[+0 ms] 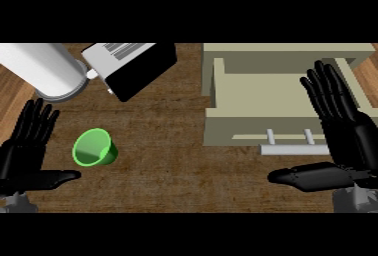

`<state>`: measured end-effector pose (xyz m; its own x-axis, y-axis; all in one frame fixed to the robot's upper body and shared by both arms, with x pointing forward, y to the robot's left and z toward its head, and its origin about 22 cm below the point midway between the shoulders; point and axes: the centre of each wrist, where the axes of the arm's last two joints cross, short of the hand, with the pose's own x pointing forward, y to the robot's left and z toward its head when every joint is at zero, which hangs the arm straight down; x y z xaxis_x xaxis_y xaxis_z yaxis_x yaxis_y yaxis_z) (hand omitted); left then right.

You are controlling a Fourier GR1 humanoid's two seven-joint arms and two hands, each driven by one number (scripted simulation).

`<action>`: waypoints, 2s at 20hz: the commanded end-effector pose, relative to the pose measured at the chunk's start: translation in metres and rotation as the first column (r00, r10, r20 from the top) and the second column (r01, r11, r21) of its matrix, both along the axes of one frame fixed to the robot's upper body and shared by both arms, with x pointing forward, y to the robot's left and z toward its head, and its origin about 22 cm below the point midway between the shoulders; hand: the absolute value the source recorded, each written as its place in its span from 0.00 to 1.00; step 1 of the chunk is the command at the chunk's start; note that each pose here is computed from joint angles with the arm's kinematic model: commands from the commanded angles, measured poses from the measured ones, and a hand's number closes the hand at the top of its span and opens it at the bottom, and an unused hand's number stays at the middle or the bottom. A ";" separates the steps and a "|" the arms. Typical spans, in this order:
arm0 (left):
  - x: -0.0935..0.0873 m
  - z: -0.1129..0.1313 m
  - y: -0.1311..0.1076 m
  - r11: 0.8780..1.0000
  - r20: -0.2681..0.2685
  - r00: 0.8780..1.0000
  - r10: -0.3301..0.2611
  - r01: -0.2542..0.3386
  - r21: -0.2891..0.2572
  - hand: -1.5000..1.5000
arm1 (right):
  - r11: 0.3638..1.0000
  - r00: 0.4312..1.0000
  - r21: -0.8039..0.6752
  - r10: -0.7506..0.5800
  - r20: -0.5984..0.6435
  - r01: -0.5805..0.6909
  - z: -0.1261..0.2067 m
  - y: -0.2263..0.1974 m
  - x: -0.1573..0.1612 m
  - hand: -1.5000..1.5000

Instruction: Pick up the cup, place it into the drawer and close the drawer

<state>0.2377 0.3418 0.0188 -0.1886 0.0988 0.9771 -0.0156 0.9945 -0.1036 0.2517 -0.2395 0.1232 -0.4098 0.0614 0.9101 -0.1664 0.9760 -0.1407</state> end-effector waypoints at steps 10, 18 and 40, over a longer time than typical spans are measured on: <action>0.010 -0.095 0.027 0.997 -0.123 0.990 0.070 -0.066 0.036 0.00 | 1.000 1.000 -0.021 0.007 0.017 -0.007 0.008 -0.009 0.014 0.00; 0.000 -0.121 0.047 0.994 -0.145 0.984 0.100 -0.092 0.064 0.00 | 1.000 0.999 -0.016 -0.023 0.024 0.023 0.015 -0.023 0.026 0.00; 0.017 -0.155 0.015 0.995 -0.064 0.993 0.097 -0.095 0.035 0.00 | 1.000 0.999 -0.013 0.017 0.028 -0.017 0.029 -0.018 0.026 0.00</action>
<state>0.2412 0.3618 -0.1422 -0.0647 0.0169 0.9978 -0.1324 0.9909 -0.0253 0.2763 -0.2554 0.1471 -0.4330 0.0686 0.8988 -0.1746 0.9718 -0.1583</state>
